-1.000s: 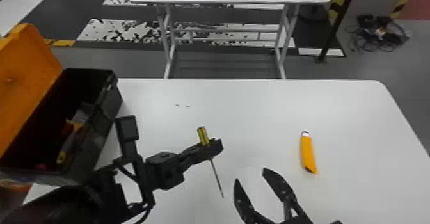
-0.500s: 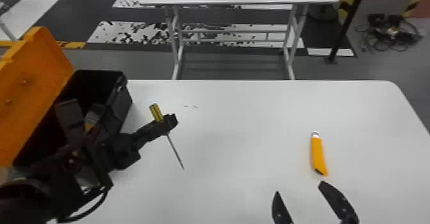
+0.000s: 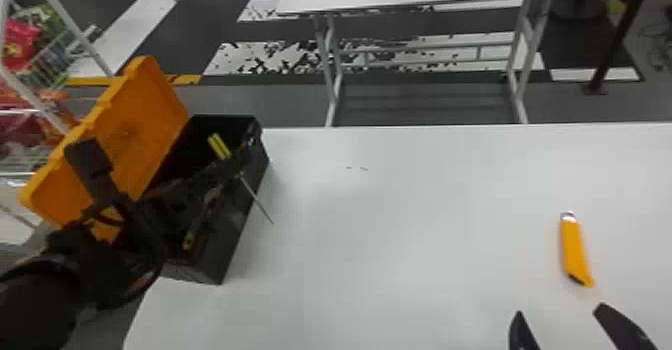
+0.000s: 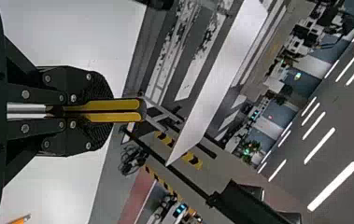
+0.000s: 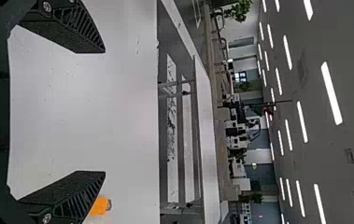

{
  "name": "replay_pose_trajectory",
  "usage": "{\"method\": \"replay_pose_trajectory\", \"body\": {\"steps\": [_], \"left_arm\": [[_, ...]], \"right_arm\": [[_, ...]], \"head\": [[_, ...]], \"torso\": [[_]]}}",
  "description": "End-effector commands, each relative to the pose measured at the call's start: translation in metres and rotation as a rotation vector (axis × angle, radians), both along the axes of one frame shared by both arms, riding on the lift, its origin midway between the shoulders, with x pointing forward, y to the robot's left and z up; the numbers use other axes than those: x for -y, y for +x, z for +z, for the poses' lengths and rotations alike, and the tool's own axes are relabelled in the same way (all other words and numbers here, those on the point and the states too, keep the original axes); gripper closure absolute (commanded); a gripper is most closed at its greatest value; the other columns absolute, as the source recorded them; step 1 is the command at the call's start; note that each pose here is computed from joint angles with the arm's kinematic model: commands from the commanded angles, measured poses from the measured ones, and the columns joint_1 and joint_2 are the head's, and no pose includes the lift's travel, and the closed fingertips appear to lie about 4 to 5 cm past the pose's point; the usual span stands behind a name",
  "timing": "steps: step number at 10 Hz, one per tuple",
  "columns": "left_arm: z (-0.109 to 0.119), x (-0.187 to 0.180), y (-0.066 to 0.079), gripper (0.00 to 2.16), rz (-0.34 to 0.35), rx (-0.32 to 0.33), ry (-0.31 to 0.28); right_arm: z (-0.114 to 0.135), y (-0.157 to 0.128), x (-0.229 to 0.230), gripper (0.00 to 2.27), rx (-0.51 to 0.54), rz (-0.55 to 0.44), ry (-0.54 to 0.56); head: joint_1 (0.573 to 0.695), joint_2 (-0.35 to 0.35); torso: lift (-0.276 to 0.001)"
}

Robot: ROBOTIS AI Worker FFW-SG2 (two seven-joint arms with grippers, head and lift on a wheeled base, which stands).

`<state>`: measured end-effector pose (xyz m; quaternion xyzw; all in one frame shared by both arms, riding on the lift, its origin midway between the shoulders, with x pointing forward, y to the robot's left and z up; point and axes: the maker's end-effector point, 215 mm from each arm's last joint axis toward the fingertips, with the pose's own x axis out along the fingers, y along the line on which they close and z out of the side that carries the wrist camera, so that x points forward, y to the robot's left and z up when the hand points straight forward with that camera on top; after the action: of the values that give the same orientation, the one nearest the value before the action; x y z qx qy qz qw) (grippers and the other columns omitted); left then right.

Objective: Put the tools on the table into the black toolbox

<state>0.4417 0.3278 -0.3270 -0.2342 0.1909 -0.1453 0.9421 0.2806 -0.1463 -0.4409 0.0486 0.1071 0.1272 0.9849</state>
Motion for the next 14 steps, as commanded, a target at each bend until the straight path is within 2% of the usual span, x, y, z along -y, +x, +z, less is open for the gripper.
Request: {"method": "replay_pose_trajectory", "body": {"steps": [1,2,4,9,10,11,12,13,14], "left_arm": [[0.005,-0.032,0.012,2.14,0.058,0.008,0.007],[0.009,-0.063,0.017,2.14,0.121,0.014,0.018],[0.004,-0.096,0.03,2.14,0.189,0.009,-0.01],[-0.005,-0.172,0.042,2.11,0.349,0.013,-0.08],[-0.002,-0.182,0.043,1.03,0.376,0.035,-0.065],[-0.007,-0.182,0.042,0.0,0.38,0.028,-0.056],[-0.014,-0.169,0.038,0.0,0.36,0.02,-0.063],[-0.018,-0.149,0.028,0.03,0.328,0.02,-0.058],[-0.017,-0.128,0.02,0.03,0.314,0.042,-0.029]], "right_arm": [[0.0,0.002,0.001,0.08,0.0,-0.006,0.001],[-0.001,0.002,0.002,0.08,-0.001,-0.012,0.003],[-0.004,0.002,0.004,0.08,-0.007,-0.019,0.003],[-0.007,0.003,0.014,0.09,-0.013,-0.04,-0.001],[-0.007,0.003,0.014,0.09,-0.012,-0.041,-0.002],[-0.006,0.004,0.016,0.09,-0.011,-0.047,-0.001],[-0.006,0.006,0.016,0.09,-0.011,-0.048,-0.001],[-0.004,0.008,0.021,0.09,-0.008,-0.058,-0.002],[-0.003,0.009,0.025,0.09,-0.005,-0.067,0.002]], "head": [[0.695,0.28],[0.695,0.296],[0.695,0.35],[0.695,0.35],[0.695,0.35],[0.695,0.35],[0.695,0.35],[0.695,0.35],[0.695,0.35]], "torso": [[-0.075],[-0.075],[-0.075],[-0.075],[-0.075],[-0.075],[-0.075],[-0.075],[-0.075]]}}
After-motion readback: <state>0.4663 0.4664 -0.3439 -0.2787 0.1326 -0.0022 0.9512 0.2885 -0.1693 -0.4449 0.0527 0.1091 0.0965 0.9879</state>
